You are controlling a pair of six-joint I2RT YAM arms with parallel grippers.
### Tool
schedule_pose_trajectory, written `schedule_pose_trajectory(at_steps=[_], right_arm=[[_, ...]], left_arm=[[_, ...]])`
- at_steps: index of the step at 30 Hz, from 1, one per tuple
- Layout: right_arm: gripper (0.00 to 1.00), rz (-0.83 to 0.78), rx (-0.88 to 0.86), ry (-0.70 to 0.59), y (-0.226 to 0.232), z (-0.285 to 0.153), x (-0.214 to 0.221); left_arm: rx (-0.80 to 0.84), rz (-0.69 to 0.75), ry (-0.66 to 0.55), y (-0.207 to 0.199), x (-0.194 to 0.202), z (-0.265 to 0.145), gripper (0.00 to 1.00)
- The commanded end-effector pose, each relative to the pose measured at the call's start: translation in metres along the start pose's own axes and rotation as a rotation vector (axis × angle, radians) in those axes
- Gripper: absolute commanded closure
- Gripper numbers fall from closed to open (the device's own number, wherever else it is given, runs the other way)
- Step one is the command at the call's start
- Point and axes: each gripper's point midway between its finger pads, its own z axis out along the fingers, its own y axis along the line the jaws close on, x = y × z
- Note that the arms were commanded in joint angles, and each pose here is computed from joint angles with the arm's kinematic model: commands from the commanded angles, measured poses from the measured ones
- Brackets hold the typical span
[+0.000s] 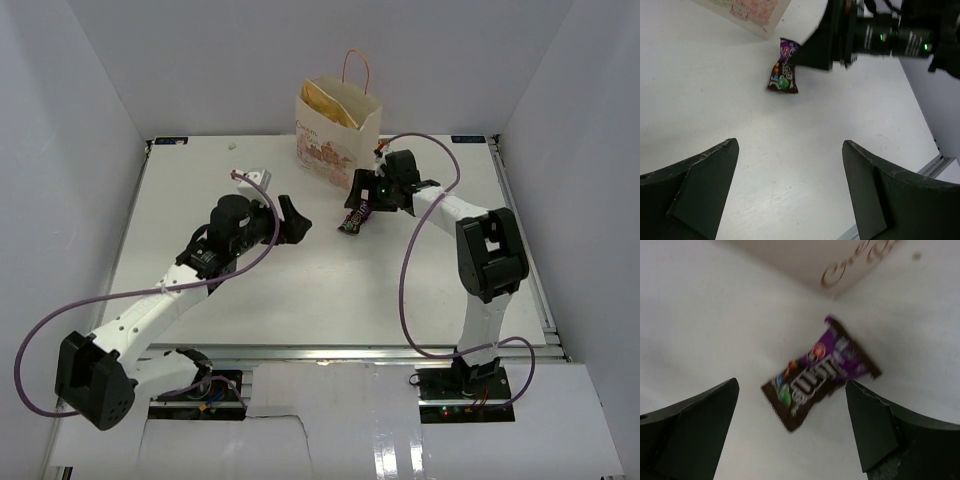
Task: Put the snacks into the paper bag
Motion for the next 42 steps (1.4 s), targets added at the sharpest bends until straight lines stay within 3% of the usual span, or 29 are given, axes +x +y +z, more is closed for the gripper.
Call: schedule_pose_trajectory(at_steps=[1, 5, 9, 13, 16, 20, 26, 31, 35, 42], right_arm=[[0.07, 0.063, 0.193, -0.142, -0.024, 0.025, -0.053], [0.07, 0.075, 0.348, -0.154, -0.048, 0.042, -0.056], [0.13, 0.075, 0.378, -0.151, -0.048, 0.053, -0.047], [0.29, 0.116, 0.354, -0.138, -0.043, 0.058, -0.033], [0.51, 0.141, 0.346, -0.102, -0.044, 0.055, -0.013], [0.69, 0.142, 0.334, -0.101, -0.044, 0.039, -0.002], [0.92, 0.08, 0.211, -0.156, -0.019, 0.0, -0.018], [0.92, -0.113, 0.011, -0.248, 0.017, -0.044, -0.053], [0.92, -0.345, -0.188, -0.367, 0.052, -0.105, -0.102], [0.92, -0.612, -0.151, -0.691, 0.105, -0.187, -0.224]], left_arm=[[-0.039, -0.082, -0.012, 0.01, 0.015, -0.02, 0.05], [-0.077, -0.115, -0.006, 0.019, 0.026, -0.037, 0.04], [-0.113, -0.122, -0.013, 0.025, 0.027, -0.04, 0.04], [-0.111, -0.128, 0.013, 0.025, 0.031, -0.033, 0.04], [-0.111, -0.128, 0.02, 0.025, 0.032, -0.029, 0.04], [-0.078, -0.13, 0.025, 0.02, 0.035, -0.029, 0.04], [-0.051, -0.124, 0.025, 0.017, 0.036, -0.025, 0.04], [-0.028, -0.113, 0.005, 0.013, 0.031, -0.026, 0.04], [-0.012, -0.102, -0.014, 0.011, 0.029, -0.026, 0.04], [0.012, -0.076, -0.019, 0.008, 0.027, -0.021, 0.04]])
